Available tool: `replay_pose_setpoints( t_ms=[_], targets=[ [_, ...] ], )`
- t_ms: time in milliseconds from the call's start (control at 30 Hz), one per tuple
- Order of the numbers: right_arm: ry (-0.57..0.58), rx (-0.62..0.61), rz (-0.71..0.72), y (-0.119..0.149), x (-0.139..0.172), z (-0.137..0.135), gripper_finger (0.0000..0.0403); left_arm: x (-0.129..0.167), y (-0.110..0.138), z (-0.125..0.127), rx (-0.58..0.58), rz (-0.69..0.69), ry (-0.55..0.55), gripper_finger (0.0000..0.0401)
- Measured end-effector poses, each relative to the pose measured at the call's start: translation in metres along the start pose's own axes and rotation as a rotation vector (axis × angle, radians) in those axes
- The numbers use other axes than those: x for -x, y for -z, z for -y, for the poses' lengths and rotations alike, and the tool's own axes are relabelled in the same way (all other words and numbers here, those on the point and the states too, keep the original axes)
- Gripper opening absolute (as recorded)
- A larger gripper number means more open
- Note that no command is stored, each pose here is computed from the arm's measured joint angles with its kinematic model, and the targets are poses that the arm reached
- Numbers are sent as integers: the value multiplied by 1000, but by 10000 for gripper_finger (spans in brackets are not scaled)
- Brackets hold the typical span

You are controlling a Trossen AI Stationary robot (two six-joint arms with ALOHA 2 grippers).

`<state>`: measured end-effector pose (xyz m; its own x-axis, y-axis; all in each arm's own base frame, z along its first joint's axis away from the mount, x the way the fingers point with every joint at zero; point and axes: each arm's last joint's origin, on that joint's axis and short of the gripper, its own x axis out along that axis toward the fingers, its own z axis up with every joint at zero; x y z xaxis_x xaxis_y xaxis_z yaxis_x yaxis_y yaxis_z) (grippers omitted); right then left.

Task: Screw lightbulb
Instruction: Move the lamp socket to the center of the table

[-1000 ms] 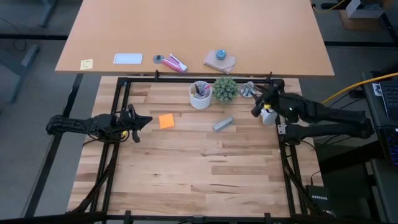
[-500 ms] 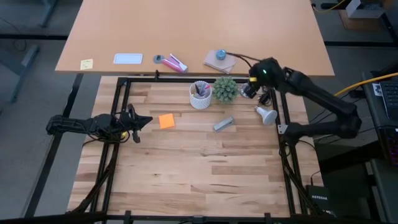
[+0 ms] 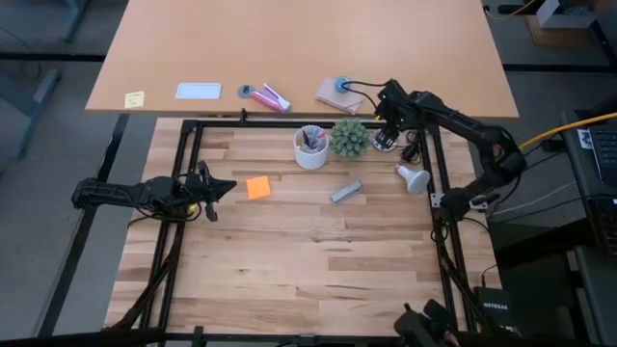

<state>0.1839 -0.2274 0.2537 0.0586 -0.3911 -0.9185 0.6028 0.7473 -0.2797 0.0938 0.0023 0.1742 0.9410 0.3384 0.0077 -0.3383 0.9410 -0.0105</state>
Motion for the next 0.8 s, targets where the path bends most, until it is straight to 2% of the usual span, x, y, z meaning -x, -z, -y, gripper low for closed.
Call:
replay_pose_setpoints(
  t_ms=[267, 600, 800],
  targets=[
    [-70, 29, -52, -5, -23, -5, 169, 0, 0, 0, 0, -1, 0, 5],
    [-58, 29, -9, -10, -26, -4, 169, 0, 0, 0, -1, -4, 0, 5],
    [-98, 31, -12, -5, -33, -8, 169, 0, 0, 0, -2, -4, 0, 5]
  ],
)
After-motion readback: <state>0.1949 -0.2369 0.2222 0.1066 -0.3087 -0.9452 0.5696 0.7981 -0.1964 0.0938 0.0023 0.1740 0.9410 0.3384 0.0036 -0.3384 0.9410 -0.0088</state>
